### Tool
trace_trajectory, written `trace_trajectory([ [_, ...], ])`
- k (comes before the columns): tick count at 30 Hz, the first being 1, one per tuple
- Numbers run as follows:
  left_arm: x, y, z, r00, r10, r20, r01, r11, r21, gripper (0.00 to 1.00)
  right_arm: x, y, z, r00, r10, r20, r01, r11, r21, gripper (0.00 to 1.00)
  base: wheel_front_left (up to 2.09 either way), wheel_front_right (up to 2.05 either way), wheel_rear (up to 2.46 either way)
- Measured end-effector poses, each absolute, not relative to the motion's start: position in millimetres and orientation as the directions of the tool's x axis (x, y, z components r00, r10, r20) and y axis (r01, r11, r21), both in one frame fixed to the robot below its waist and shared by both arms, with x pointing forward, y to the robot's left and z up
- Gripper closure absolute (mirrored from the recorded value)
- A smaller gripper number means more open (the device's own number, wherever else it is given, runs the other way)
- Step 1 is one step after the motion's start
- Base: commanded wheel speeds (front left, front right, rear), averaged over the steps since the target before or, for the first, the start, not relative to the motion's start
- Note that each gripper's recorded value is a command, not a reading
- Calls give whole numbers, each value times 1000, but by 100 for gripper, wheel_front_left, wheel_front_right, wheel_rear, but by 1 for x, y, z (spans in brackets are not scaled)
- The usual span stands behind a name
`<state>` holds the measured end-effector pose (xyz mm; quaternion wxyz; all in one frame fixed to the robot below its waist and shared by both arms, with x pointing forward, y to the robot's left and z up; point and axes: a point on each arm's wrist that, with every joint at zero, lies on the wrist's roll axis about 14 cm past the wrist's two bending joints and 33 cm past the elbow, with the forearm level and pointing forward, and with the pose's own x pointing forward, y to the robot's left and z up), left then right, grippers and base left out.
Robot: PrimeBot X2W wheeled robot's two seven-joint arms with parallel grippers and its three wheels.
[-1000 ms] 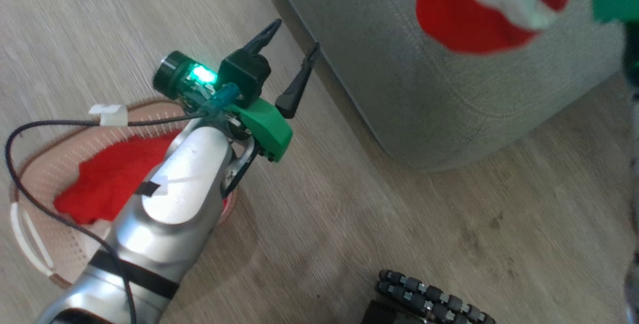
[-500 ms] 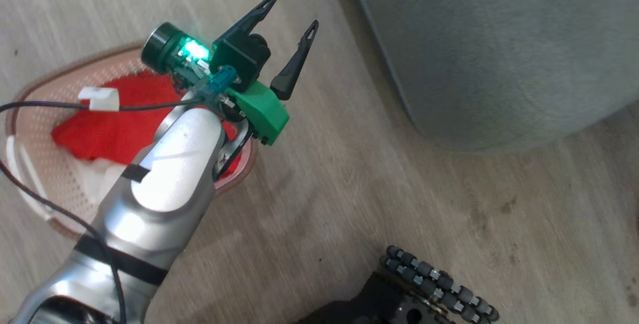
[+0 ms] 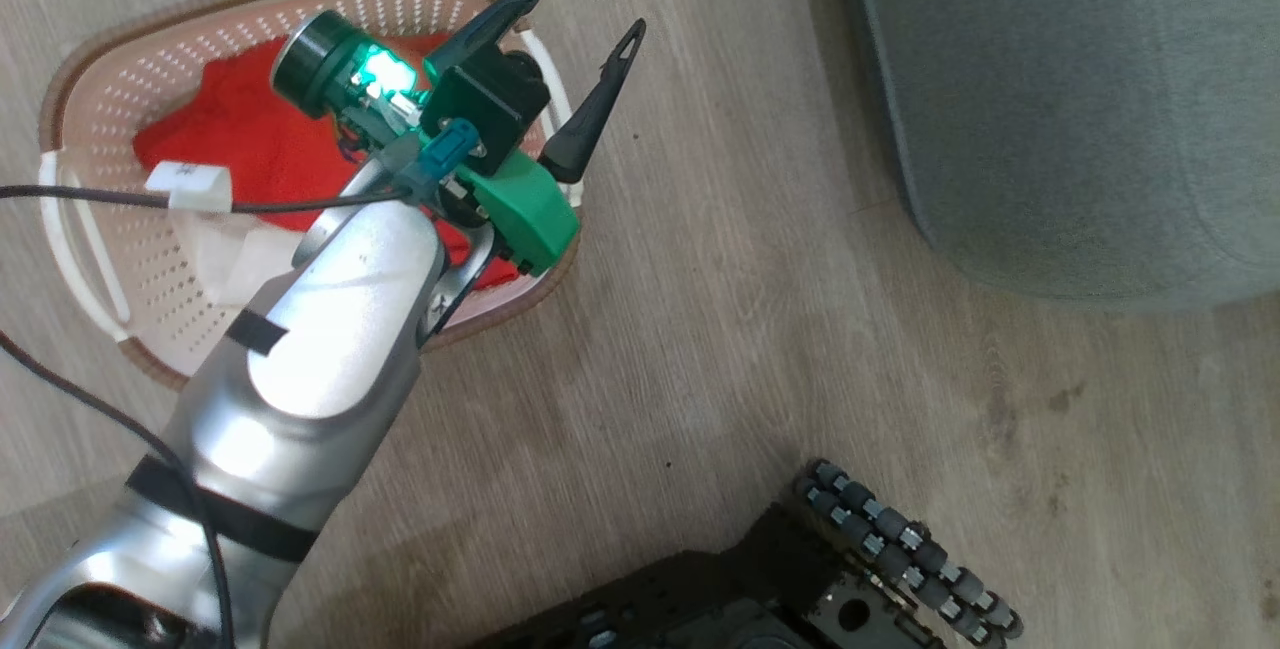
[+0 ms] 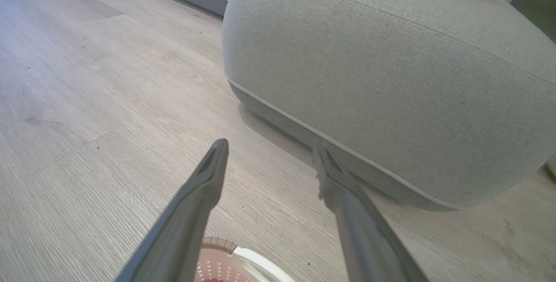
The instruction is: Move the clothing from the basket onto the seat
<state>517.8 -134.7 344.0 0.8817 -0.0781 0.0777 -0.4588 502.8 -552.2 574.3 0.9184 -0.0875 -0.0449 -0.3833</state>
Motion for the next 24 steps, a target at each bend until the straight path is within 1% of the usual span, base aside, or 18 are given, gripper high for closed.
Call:
trace_trajectory([
  [1,518,-133,341,569,-819,-70,794,570,-211,0,503,-552,558,701,-704,113,713,691,-119,100,0,0,0],
  [2,518,-133,341,569,-819,-70,794,570,-211,0,503,-552,558,701,-704,113,713,691,-119,100,0,0,0],
  [3,518,-129,337,573,-816,-79,790,575,-212,0,504,-545,528,707,-705,44,705,700,-114,100,0,0,0],
  [4,519,-128,335,574,-814,-83,789,578,-211,0,505,-541,515,712,-702,16,699,706,-111,100,0,0,0],
  [7,520,-126,337,578,-812,-83,788,581,-203,0,500,-531,489,718,-694,-44,687,718,-107,100,0,0,0],
  [8,520,-125,339,579,-812,-81,788,582,-199,0,497,-530,486,718,-694,-49,688,719,-98,63,0,0,0],
  [9,521,-125,342,580,-811,-78,789,583,-194,0,495,-528,484,720,-692,-52,686,721,-98,29,0,0,0],
  [10,521,-125,342,580,-811,-78,789,583,-194,0,495,-528,484,720,-692,-52,686,721,-98,0,0,0,0],
  [17,523,-122,368,595,-802,-47,786,594,-172,0,484,-512,496,766,-643,-10,637,761,-121,0,0,0,0],
  [24,520,-120,403,623,-782,-14,771,617,-159,0,468,-483,505,823,-568,10,566,817,-115,0,0,0,0],
])
